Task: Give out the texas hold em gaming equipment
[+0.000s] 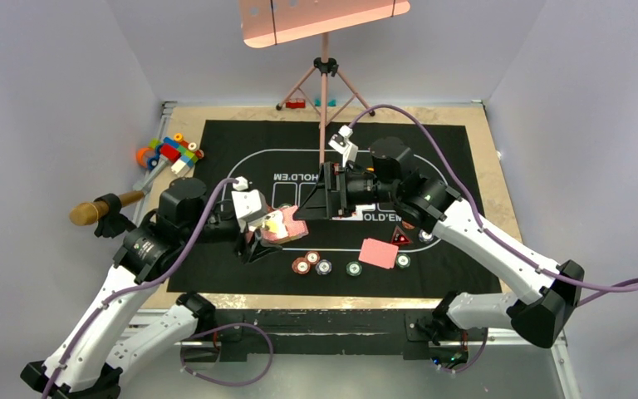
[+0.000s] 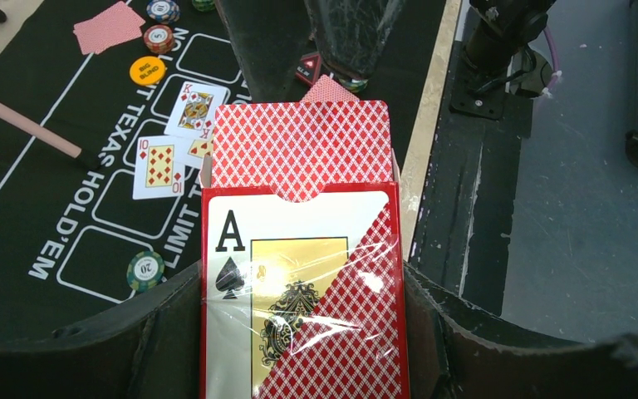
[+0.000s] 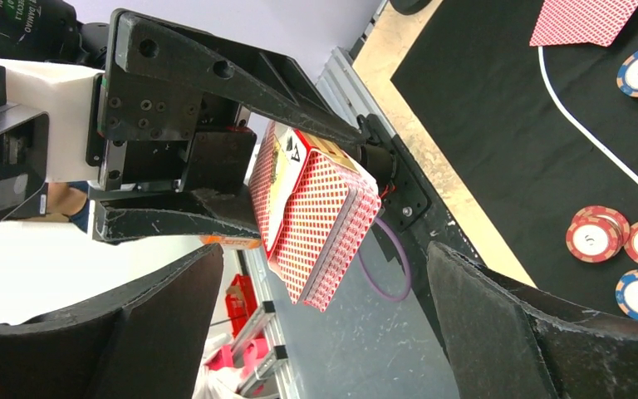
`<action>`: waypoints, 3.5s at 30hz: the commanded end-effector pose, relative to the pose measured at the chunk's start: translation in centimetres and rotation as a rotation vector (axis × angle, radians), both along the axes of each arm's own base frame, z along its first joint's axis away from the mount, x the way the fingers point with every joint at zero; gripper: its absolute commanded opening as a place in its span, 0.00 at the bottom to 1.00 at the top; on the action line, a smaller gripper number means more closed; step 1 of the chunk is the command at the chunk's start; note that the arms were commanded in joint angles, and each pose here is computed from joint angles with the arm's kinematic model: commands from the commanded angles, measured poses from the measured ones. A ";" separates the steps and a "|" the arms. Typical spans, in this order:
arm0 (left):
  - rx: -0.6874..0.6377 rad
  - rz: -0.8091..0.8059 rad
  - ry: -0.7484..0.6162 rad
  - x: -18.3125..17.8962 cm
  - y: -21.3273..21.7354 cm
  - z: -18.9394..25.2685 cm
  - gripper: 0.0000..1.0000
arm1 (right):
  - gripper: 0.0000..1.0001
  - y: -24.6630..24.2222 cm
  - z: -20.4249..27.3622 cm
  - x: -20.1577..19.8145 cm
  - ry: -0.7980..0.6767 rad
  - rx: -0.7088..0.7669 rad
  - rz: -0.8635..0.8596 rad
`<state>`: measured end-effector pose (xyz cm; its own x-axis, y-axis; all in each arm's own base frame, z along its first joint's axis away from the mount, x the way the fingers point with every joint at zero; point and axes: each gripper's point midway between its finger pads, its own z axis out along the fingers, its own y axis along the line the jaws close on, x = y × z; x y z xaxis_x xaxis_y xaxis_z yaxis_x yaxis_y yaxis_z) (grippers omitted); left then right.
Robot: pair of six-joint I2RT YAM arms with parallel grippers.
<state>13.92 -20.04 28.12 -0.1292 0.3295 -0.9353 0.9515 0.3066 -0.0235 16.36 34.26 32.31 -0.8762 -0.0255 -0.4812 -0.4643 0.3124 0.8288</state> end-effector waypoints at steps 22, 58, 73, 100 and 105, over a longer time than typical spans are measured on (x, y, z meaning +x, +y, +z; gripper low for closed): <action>-0.074 0.004 -0.062 0.9 -0.7 2.0 0.00 | 0.98 2.2 -0.1 1.0 0.030 0.014 -0.010; -0.086 -0.001 -0.077 0.3 -0.4 2.9 0.00 | 0.44 -0.6 -1.1 0.6 0.101 0.001 -0.012; -0.076 0.006 -0.074 0.5 -0.4 2.5 0.00 | 0.20 -2.0 2.4 0.4 0.090 0.077 -0.022; -0.068 0.009 -0.080 0.3 0.0 2.2 0.00 | 0.00 -5.0 5.3 2.5 0.131 0.170 -0.119; -0.066 0.009 -0.079 0.2 0.0 2.1 0.00 | 0.00 -5.2 5.4 2.8 0.134 0.172 -0.133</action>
<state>13.97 -19.82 28.13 -0.1238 0.3097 -0.9427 0.9462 0.3231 -0.0181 19.76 29.39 35.12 -0.9375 0.1618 -0.3081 -0.2576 0.2725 0.9270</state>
